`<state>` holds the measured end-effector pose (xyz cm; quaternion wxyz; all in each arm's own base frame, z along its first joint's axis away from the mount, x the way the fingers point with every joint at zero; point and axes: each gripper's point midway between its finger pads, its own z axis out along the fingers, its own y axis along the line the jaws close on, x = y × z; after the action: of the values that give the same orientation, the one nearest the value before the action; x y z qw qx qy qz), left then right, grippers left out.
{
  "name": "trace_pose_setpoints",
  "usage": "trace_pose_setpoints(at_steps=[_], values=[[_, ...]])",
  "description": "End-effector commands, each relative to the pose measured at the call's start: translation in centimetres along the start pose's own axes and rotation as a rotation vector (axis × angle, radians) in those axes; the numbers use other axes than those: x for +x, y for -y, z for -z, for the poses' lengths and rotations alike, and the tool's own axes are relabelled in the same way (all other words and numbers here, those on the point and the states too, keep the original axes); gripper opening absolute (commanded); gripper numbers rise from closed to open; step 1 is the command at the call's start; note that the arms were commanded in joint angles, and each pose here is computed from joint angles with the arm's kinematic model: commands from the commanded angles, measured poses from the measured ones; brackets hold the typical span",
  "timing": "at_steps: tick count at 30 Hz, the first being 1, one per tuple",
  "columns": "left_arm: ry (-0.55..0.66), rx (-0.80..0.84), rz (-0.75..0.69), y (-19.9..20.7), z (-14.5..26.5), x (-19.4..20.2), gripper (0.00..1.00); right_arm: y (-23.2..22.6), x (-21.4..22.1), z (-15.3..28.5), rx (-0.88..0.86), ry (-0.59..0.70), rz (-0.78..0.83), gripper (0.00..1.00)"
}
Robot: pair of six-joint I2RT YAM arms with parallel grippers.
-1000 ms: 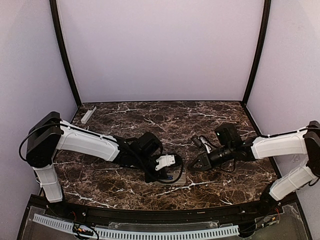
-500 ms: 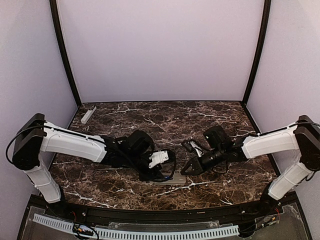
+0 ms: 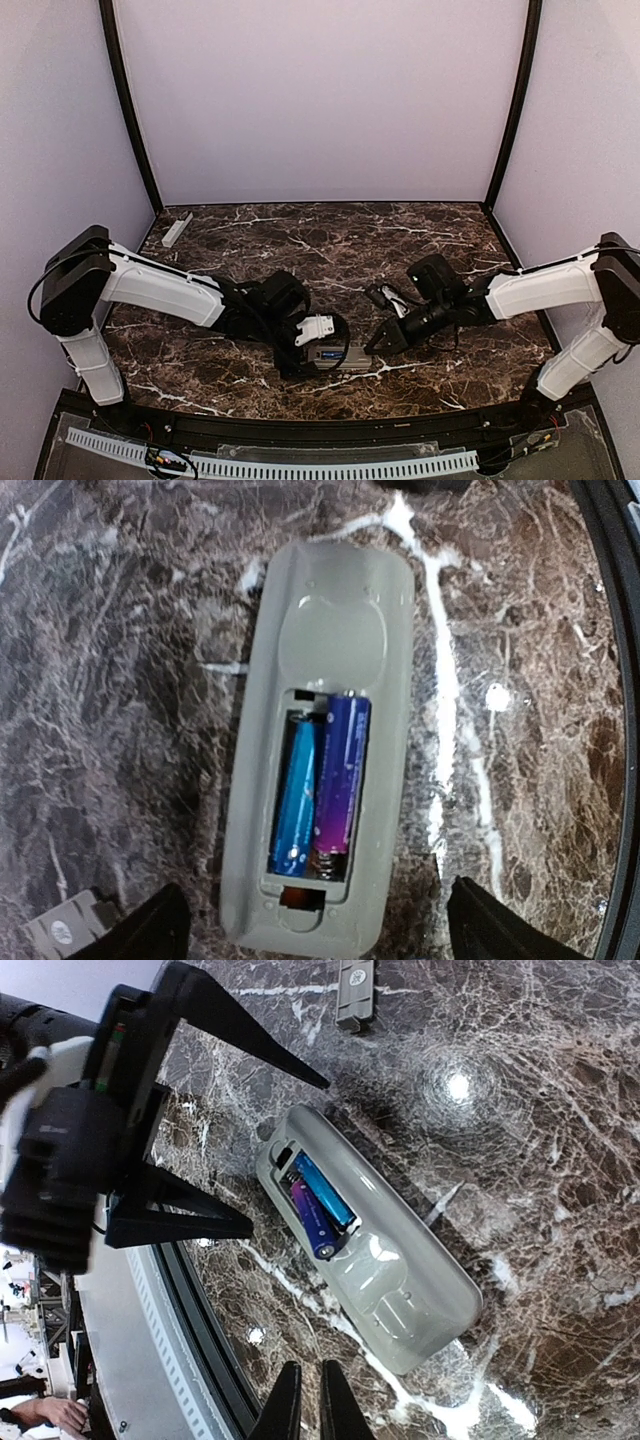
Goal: Load the batteries into the remote control
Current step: Adjust the remote control without the battery cover at the center of the board.
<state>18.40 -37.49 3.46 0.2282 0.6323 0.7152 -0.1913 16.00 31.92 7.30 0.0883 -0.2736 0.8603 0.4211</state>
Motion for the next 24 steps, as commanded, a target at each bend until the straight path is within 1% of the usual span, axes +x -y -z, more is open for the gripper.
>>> trace_pose_setpoints(at_steps=[1,2,4,5,6,7,10,11,12,13,14,15,17,18,20,24], values=[[-0.063,0.044,-0.021,0.6,-1.0,1.4,0.84,0.3,0.0,0.8,0.015,0.022,-0.017,0.08],[-0.062,0.036,-0.022,0.5,-1.2,1.5,0.82,0.5,-0.1,1.0,0.016,0.028,-0.019,0.08],[-0.054,0.019,-0.014,0.1,-1.4,1.4,0.74,0.6,-0.3,1.5,0.013,0.043,-0.023,0.08],[-0.049,0.015,-0.007,0.0,-1.4,1.3,0.67,0.6,-0.4,1.7,0.011,0.048,-0.025,0.08],[-0.04,0.004,0.01,-0.2,-1.5,1.1,0.63,0.7,-0.5,1.9,0.012,0.054,-0.028,0.08],[-0.034,-0.003,0.022,-0.3,-1.6,0.9,0.56,0.9,-0.7,2.1,0.014,0.063,-0.029,0.08],[-0.01,-0.054,0.085,-1.0,-1.6,0.4,0.44,1.4,-1.1,2.7,0.025,0.083,-0.043,0.08],[-0.008,-0.065,0.116,-1.1,-1.7,0.4,0.38,1.6,-1.3,2.9,0.031,0.091,-0.048,0.07],[0.002,-0.088,0.13,-1.4,-1.7,0.2,0.35,1.9,-1.5,3.1,0.037,0.099,-0.055,0.07],[0.003,-0.103,0.179,-1.5,-1.7,0.2,0.3,2.1,-1.7,3.3,0.042,0.108,-0.062,0.07],[0.031,-0.138,0.197,-2.0,-1.7,-0.5,0.29,2.4,-1.9,3.5,0.047,0.119,-0.069,0.08],[0.04,-0.151,0.24,-2.1,-1.9,-0.7,0.28,2.5,-2.2,3.7,0.052,0.128,-0.073,0.08],[0.051,-0.18,0.279,-1.9,-2.3,-1.4,0.28,2.8,-2.7,3.9,0.063,0.143,-0.08,0.09],[0.05,-0.223,0.299,-2.5,-2.4,-1.5,0.28,2.8,-2.9,4.0,0.068,0.147,-0.081,0.09],[0.04,-0.251,0.34,-2.4,-3.3,-1.8,0.27,2.9,-3.3,3.9,0.068,0.15,-0.081,0.1],[0.037,-0.271,0.382,-1.8,-5.0,-2.8,0.25,2.9,-4.3,3.4,0.064,0.153,-0.075,0.09]])
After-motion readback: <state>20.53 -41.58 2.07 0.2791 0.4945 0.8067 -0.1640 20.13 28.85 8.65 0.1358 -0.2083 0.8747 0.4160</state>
